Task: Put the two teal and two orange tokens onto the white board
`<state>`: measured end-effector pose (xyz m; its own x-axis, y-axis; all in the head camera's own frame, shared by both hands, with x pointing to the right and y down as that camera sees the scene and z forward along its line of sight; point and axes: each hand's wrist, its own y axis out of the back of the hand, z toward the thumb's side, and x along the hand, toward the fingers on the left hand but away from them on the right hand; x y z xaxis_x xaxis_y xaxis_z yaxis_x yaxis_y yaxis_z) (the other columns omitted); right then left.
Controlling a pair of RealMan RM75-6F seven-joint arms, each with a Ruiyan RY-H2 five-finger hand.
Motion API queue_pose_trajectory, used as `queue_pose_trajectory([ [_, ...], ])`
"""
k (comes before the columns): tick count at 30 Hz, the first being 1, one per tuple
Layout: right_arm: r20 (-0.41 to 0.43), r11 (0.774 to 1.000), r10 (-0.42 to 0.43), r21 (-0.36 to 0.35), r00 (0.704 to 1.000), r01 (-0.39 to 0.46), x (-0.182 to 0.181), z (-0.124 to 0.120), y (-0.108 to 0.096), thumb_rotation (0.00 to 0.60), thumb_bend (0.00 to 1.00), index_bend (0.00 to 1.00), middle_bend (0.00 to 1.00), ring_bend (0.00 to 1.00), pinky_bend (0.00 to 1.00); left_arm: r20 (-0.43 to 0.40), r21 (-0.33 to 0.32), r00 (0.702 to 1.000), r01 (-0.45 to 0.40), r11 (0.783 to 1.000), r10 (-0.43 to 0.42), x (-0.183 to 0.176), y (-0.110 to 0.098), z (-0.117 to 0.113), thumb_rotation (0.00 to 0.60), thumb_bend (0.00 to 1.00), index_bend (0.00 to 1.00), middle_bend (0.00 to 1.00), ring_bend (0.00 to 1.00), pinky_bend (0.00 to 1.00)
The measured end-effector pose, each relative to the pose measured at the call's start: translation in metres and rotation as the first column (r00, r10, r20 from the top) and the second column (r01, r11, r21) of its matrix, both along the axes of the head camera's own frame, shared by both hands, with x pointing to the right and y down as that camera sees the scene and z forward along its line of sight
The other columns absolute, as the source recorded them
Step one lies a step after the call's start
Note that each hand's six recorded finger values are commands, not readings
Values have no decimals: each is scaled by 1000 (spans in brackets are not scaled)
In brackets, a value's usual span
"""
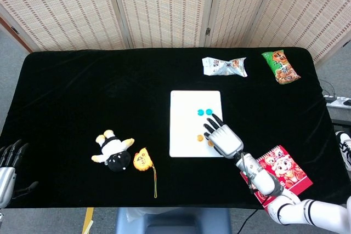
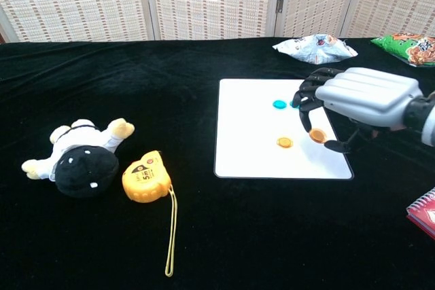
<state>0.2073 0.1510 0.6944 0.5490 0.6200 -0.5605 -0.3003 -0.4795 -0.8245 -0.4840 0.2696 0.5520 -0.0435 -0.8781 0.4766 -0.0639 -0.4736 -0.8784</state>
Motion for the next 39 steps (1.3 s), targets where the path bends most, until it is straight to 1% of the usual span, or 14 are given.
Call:
queue_pose_trajectory([
  [9, -46, 1000, 0, 5, 999, 0, -9, 22, -7, 600, 270, 480, 172, 68, 0, 5, -10, 1000, 5, 1000, -4, -2, 1, 2, 600, 135, 0, 0, 0, 0],
  [17, -68, 1000, 6, 15, 998, -5, -11, 29, -12, 600, 271, 464, 166, 64, 0, 4, -12, 1000, 4, 1000, -4, -2, 0, 3, 600, 135, 0, 0, 0, 0],
  [26, -89, 1000, 5, 12, 996, -4, -12, 36, -12, 600, 270, 442, 157, 70, 0, 2, -15, 1000, 8, 1000, -8, -2, 1, 4, 600, 135, 0, 0, 0, 0],
  [31, -90, 1000, -3, 10, 996, 4, -15, 37, -11, 600, 270, 374, 149, 57, 0, 3, -14, 1000, 7, 1000, -7, -2, 1, 4, 600, 135, 0, 0, 0, 0],
  [34, -87, 1000, -10, 9, 996, 11, -16, 37, -9, 600, 270, 281, 147, 58, 0, 4, -16, 1000, 9, 1000, -9, -3, 1, 5, 600, 135, 0, 0, 0, 0],
  [39, -69, 1000, 5, 23, 998, -3, -13, 30, -11, 600, 270, 219, 146, 57, 0, 4, -13, 1000, 9, 1000, -9, -3, 1, 4, 600, 135, 0, 0, 0, 0],
])
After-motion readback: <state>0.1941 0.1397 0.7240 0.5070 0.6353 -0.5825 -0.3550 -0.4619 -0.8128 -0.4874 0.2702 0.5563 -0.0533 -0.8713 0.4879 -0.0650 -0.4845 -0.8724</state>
